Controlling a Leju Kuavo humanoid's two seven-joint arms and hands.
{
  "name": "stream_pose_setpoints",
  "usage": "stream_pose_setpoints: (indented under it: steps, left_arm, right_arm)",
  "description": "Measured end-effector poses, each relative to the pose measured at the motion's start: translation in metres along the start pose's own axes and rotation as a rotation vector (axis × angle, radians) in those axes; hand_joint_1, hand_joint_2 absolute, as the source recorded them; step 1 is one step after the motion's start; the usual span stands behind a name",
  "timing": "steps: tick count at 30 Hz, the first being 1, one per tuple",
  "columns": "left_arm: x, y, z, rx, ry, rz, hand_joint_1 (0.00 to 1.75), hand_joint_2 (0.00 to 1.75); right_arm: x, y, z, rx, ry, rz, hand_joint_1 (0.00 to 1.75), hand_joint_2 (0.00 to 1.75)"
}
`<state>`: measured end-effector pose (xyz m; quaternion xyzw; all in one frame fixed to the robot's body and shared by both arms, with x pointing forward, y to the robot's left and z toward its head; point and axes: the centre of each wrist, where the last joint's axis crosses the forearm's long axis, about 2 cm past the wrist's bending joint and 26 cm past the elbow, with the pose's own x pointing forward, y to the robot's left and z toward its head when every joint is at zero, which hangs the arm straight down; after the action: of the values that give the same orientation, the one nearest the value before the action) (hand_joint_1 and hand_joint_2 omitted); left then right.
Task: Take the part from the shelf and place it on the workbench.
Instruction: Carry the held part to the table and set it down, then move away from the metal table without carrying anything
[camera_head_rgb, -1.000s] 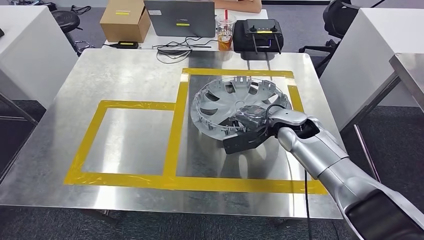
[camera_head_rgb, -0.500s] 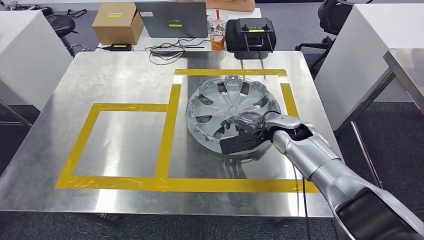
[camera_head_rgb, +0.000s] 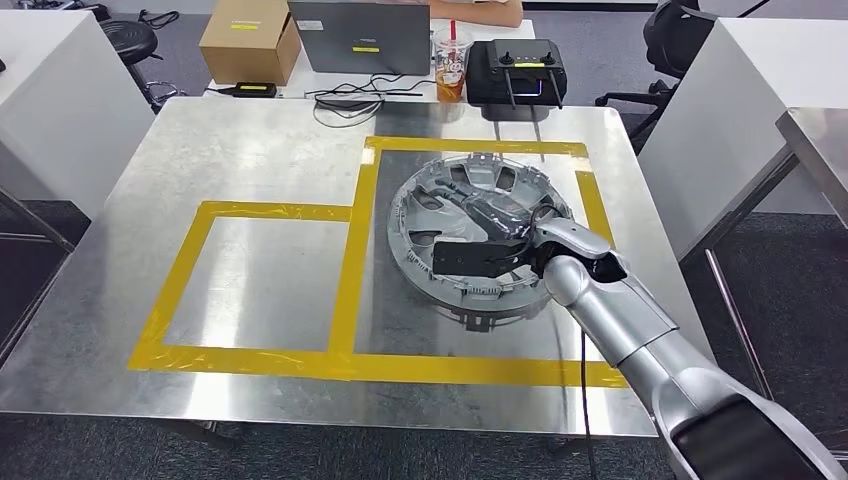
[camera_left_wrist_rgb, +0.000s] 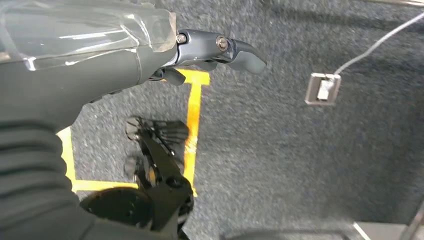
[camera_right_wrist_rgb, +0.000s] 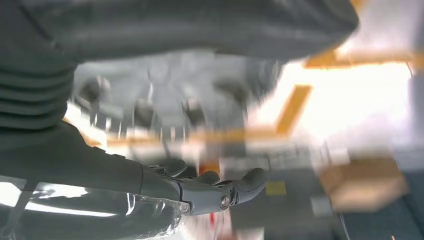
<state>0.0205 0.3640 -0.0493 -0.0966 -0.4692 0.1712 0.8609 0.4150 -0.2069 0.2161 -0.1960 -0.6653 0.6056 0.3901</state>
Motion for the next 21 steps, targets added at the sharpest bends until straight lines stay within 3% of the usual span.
stream_pose_setpoints:
  steps: [5,8,12,16,21]
  left_arm:
    - [-0.003,-0.001,0.008,-0.012,-0.027,0.016,0.00,0.00]
    - [-0.004,0.000,0.013,-0.008,-0.046,0.014,0.00,0.00]
    - [-0.007,0.001,0.018,0.013,-0.052,0.015,0.00,0.00]
    - [-0.006,0.004,0.021,0.057,-0.073,0.024,0.00,0.00]
    - [-0.005,0.004,0.022,0.077,-0.088,0.026,0.00,0.00]
  right_arm:
    - [0.011,-0.023,0.051,-0.398,-0.044,-0.030,0.00,0.00]
    - [0.010,-0.039,0.097,-0.644,-0.044,-0.021,0.00,0.00]
    - [0.009,-0.036,0.168,-0.886,0.029,0.027,0.00,0.00]
    - [0.010,-0.026,0.234,-1.014,0.134,0.075,0.00,0.00]
    - [0.017,-0.004,0.287,-0.964,0.292,0.086,0.00,0.00]
